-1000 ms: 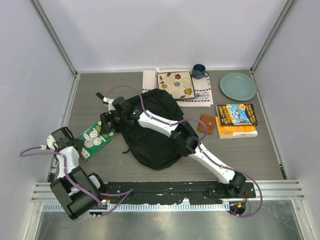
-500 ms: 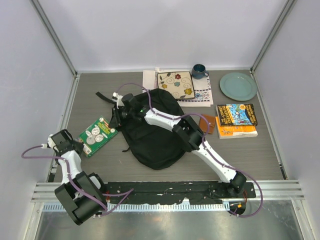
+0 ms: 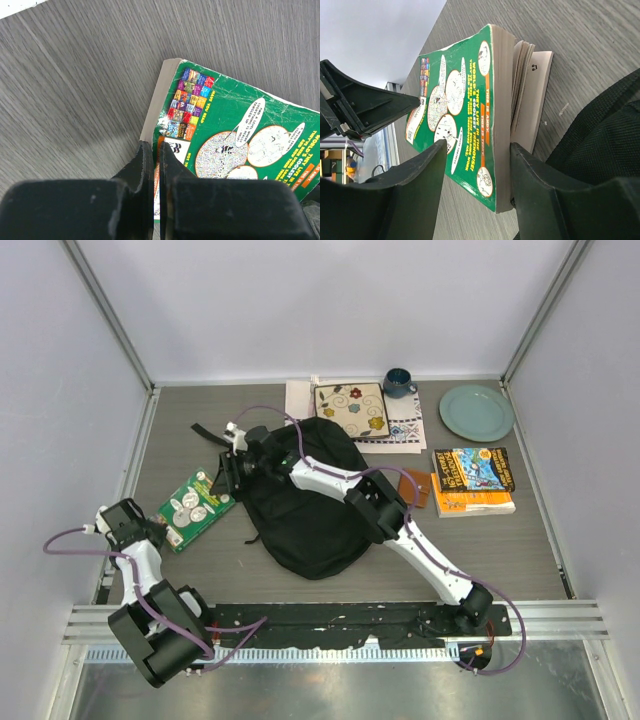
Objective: Pack the student bag
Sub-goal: Pick up the book from the center of the board.
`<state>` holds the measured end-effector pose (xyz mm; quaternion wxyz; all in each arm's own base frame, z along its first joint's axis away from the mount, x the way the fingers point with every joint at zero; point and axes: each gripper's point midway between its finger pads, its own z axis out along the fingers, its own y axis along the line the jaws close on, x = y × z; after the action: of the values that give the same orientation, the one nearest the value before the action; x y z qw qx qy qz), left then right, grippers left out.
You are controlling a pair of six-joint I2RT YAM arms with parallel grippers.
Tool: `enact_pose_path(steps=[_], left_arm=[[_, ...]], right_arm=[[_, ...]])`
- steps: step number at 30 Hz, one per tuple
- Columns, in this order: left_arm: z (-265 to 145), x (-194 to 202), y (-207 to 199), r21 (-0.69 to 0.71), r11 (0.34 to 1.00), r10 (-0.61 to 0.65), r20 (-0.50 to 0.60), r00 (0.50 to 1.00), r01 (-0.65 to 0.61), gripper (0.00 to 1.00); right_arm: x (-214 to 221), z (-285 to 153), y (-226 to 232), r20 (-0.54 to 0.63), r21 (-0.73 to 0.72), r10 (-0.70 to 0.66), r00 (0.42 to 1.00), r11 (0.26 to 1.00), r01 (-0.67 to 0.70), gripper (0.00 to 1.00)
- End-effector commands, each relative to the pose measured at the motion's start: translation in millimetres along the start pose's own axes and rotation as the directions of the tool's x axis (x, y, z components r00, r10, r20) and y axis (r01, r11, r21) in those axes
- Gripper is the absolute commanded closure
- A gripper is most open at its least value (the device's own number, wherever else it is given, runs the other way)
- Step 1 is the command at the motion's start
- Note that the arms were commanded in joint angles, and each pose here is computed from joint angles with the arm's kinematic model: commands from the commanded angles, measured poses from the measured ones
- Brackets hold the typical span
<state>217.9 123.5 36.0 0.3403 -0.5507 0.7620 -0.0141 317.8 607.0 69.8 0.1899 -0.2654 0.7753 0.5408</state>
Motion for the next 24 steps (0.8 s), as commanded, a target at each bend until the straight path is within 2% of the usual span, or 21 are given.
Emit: enact_pose_path(steps=[1,4,10,12,14,15,16,20,21,23,24], left_arm=[[-7.7,44.9,-26.1,0.167,0.986,0.011,-0.203,0.979,0.024,1.00],[-8.7,48.3,-29.7,0.190,0.981,0.012,-0.218,0.976,0.030,1.00],[-10.9,52.1,-37.3,0.236,0.971,0.018,-0.240,0.971,0.041,1.00],[-11.9,52.5,-38.4,0.242,0.969,0.020,-0.244,0.970,0.040,1.00],[-12.7,52.6,-39.4,0.249,0.968,0.025,-0.244,0.969,0.038,1.00],[-13.2,52.7,-39.3,0.249,0.968,0.026,-0.244,0.969,0.037,1.00],[-13.7,53.3,-39.4,0.251,0.967,0.026,-0.247,0.969,0.037,1.00],[-14.8,54.6,-39.3,0.251,0.967,0.026,-0.253,0.967,0.039,1.00],[-15.6,54.0,-39.9,0.253,0.967,0.025,-0.251,0.968,0.040,1.00],[-19.3,50.2,-43.4,0.252,0.966,0.013,-0.251,0.968,0.052,1.00],[-22.0,45.9,-47.0,0.258,0.964,0.008,-0.243,0.970,0.057,0.94]], right_arm=[[22.1,9.7,105.1,-0.087,-0.316,-0.084,0.993,0.947,0.053,0.45],[31.1,11.7,100.3,-0.119,-0.321,-0.098,0.988,0.946,0.055,0.49],[50.9,12.4,101.0,-0.179,-0.310,-0.129,0.975,0.948,0.068,0.48],[55.9,14.7,100.7,-0.181,-0.296,-0.169,0.969,0.949,0.110,0.48],[65.1,16.2,96.3,-0.204,-0.279,-0.183,0.962,0.953,0.122,0.52],[68.3,16.8,97.4,-0.211,-0.279,-0.185,0.960,0.953,0.122,0.55],[70.8,17.2,96.6,-0.218,-0.278,-0.183,0.958,0.953,0.119,0.67],[75.1,18.0,99.5,-0.226,-0.281,-0.191,0.955,0.952,0.124,0.86],[73.2,17.2,101.5,-0.223,-0.282,-0.192,0.956,0.951,0.126,0.97],[67.8,14.5,108.2,-0.212,-0.288,-0.196,0.957,0.949,0.131,1.00],[58.5,10.7,116.5,-0.190,-0.281,-0.197,0.962,0.949,0.139,1.00]])
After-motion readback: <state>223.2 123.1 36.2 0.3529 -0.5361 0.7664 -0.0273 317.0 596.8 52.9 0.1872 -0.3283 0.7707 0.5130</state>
